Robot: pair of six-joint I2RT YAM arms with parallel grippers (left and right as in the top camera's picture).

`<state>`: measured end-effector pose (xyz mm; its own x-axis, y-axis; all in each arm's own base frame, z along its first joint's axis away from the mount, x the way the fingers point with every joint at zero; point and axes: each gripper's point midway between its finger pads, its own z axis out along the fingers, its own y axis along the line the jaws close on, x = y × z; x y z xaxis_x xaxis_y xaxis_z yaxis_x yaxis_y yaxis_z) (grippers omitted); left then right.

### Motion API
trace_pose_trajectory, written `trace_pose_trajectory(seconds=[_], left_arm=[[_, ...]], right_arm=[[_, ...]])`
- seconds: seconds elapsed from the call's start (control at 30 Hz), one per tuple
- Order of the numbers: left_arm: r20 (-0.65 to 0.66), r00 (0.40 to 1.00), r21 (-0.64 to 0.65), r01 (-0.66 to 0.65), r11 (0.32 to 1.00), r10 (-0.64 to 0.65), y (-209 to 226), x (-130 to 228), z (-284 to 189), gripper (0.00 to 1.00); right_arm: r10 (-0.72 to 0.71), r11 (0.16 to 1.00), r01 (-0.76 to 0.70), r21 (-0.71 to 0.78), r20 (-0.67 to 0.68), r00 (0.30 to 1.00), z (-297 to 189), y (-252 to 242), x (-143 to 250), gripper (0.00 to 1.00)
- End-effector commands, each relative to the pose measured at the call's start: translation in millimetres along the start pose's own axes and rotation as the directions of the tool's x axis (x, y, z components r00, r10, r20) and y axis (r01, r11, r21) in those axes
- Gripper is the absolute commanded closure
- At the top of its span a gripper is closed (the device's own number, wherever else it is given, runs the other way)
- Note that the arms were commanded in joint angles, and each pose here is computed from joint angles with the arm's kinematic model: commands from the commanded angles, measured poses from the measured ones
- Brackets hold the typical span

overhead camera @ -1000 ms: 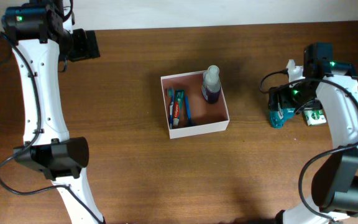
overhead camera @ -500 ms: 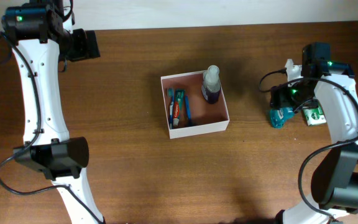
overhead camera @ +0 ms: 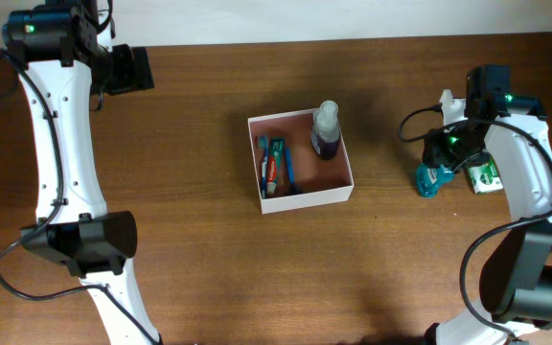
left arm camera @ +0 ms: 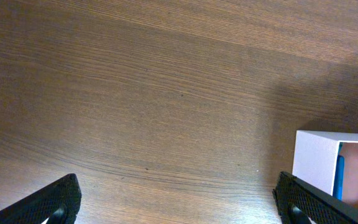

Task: Pack container
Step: 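Lift the mouthwash and carry it over the pink box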

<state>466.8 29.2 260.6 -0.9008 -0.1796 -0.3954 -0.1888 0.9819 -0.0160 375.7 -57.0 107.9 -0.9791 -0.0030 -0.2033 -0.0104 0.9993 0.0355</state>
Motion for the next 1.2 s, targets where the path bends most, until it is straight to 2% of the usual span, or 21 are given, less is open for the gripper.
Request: trace_pose_trajectory(seconds=[0.0, 0.07, 0.2, 0.37, 0.57, 0.77, 0.97, 1.17], left_arm=[[-0.001, 1.0, -0.009, -0.009, 1.0, 0.009, 2, -1, 3, 0.0], [-0.001, 1.0, -0.009, -0.009, 1.0, 0.009, 2, -1, 3, 0.0], [-0.001, 1.0, -0.009, -0.009, 1.0, 0.009, 2, -1, 3, 0.0], [-0.001, 1.0, -0.009, -0.009, 1.0, 0.009, 2, -1, 3, 0.0], [-0.001, 1.0, -0.009, -0.009, 1.0, 0.009, 2, -1, 3, 0.0], [-0.001, 1.0, -0.008, -0.011, 1.0, 0.011, 2, -1, 2, 0.0], [-0.001, 1.0, -0.008, -0.011, 1.0, 0.011, 2, -1, 2, 0.0], [-0.001, 1.0, -0.008, -0.011, 1.0, 0.011, 2, -1, 2, 0.0]], right_arm=[[0.007, 1.0, -0.007, -0.012, -0.012, 1.0, 4, 2, 3, 0.53], [0.009, 1.0, -0.009, -0.012, -0.013, 1.0, 4, 2, 3, 0.61], [0.021, 1.0, -0.021, -0.011, -0.011, 1.0, 4, 2, 3, 0.62], [0.043, 0.999, -0.043, -0.01, -0.005, 0.999, -2, 2, 0, 0.74], [0.042, 0.999, -0.042, -0.03, 0.003, 0.999, -26, 6, -7, 0.74], [0.041, 0.991, -0.034, -0.128, 0.053, 0.998, -69, 24, -23, 0.74], [0.026, 0.938, 0.018, -0.345, 0.122, 0.992, -124, 72, -36, 0.74], [-0.088, 0.906, 0.148, -0.397, 0.167, 0.982, -145, 125, -38, 0.74]])
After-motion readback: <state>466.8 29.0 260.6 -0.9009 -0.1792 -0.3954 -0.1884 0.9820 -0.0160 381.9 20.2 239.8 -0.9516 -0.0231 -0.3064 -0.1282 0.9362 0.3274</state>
